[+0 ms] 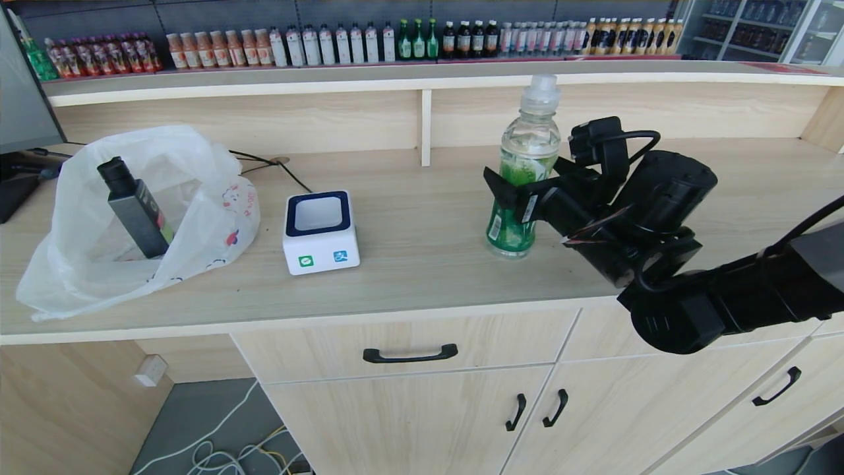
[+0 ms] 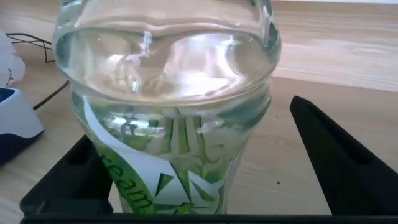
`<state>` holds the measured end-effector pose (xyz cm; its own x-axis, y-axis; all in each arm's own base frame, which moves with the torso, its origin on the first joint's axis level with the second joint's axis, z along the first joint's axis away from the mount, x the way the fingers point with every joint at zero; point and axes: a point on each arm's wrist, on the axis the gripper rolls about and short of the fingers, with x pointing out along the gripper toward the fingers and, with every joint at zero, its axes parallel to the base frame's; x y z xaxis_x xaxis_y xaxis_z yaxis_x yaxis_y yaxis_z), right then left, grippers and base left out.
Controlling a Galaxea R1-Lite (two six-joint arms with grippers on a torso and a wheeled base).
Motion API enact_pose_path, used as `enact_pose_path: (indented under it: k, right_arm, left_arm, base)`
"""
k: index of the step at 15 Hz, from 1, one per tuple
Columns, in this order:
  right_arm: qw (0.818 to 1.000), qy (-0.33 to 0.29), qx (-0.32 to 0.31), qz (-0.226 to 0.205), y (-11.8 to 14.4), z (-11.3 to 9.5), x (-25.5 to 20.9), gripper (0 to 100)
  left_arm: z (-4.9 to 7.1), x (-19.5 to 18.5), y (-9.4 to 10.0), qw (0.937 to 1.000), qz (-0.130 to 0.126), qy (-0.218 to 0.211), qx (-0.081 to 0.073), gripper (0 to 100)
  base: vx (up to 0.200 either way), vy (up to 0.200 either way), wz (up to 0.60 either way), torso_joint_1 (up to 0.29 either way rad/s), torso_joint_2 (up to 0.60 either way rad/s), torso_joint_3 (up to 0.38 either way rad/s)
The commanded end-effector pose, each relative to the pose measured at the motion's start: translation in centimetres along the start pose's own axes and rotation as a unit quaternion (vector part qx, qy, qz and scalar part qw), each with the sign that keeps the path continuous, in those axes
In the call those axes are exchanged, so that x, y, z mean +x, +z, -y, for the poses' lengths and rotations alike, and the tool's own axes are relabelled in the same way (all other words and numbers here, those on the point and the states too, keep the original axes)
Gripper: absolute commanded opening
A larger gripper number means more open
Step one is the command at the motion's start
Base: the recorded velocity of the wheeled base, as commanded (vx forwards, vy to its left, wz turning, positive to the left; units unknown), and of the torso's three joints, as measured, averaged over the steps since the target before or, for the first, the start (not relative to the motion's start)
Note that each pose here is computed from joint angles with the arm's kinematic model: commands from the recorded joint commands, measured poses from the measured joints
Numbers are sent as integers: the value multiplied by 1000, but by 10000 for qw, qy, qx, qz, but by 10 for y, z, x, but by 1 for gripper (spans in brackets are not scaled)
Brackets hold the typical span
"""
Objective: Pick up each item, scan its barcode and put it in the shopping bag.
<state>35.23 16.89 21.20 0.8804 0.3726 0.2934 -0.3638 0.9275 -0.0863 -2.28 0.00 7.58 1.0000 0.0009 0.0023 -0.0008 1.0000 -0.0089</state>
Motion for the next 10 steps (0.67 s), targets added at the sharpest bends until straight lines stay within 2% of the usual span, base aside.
enact_pose_path:
  k: [1,5,6,10]
  right_arm:
    - [9999,-17,1,127,7,1,3,100]
    - [9999,-11,-4,143,8,0,3,100]
    - [9999,-11,-4,143,8,0,3,0]
    - [9998,-8,-2,189,12,1,2,0]
  left_arm:
    - [0,0,0,10000,11,3,-9,100]
    - [0,0,0,10000,11,3,-17,100]
    - [0,0,0,10000,4,3,-17,100]
    - [0,0,0,10000,4,3,-17,100]
  base:
    - [0,0,0,0,0,0]
    - [0,0,0,0,0,0]
    - [0,0,0,0,0,0]
    - [0,0,0,0,0,0]
